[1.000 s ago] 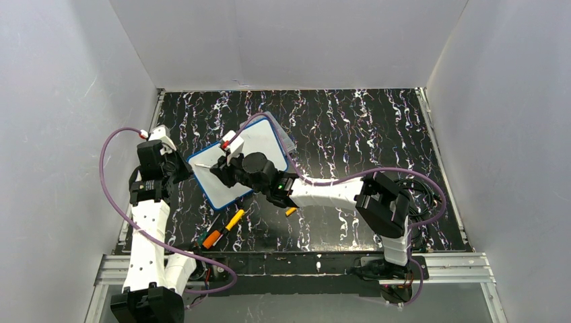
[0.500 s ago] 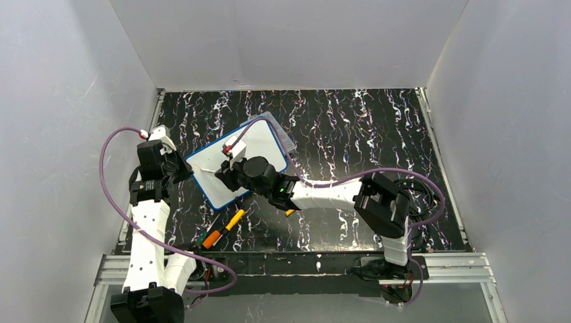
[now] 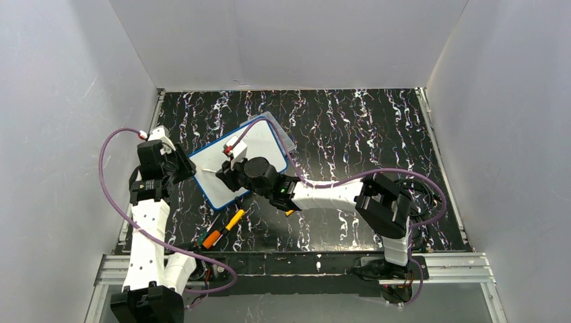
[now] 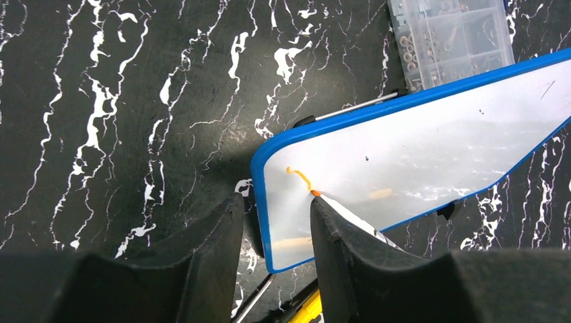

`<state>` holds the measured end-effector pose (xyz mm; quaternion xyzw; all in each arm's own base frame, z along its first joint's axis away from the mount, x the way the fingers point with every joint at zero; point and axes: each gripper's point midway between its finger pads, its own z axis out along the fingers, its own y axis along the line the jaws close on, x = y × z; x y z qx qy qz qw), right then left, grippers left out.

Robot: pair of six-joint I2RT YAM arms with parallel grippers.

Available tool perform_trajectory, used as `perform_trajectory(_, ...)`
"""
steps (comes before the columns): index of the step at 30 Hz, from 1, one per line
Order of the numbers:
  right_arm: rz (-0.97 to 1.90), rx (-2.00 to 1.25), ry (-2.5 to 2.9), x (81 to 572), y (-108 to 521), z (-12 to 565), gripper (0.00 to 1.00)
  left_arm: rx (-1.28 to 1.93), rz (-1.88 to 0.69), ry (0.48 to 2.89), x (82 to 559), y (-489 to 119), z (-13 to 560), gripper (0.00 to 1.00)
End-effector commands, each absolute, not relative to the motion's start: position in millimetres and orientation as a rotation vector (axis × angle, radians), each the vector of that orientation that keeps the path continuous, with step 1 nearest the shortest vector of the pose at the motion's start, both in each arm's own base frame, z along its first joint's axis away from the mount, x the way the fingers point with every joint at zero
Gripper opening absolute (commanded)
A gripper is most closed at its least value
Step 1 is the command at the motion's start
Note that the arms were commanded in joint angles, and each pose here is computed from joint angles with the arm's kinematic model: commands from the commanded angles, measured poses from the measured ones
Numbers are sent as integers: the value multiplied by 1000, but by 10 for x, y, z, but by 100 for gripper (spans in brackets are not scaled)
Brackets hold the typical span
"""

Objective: Write a sentence on the whiteboard
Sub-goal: Hold the whiteboard at the center of the board.

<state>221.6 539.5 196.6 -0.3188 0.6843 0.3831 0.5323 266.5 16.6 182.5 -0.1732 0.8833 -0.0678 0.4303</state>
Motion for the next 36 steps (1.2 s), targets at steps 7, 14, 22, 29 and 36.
perform_trajectory(7, 918, -669, 1558, 2303, 5339, 2347, 1, -423, -239, 2240, 2683, 60, 1744, 33)
perform_trajectory(14, 911, -652, 1548, 2332, 5339, 2390, 1, -418, -265, 2246, 2691, 25, 1729, 27)
perform_trajectory(22, 899, -634, 1533, 2381, 5369, 2447, 1, -410, -277, 2246, 2689, 5, 1730, 21)
perform_trajectory(29, 887, -619, 1517, 2420, 5378, 2506, 1, -406, -277, 2245, 2686, 4, 1739, 20)
perform_trajectory(36, 884, -620, 1504, 2445, 5429, 2546, 1, -397, -283, 2241, 2681, -8, 1752, 20)
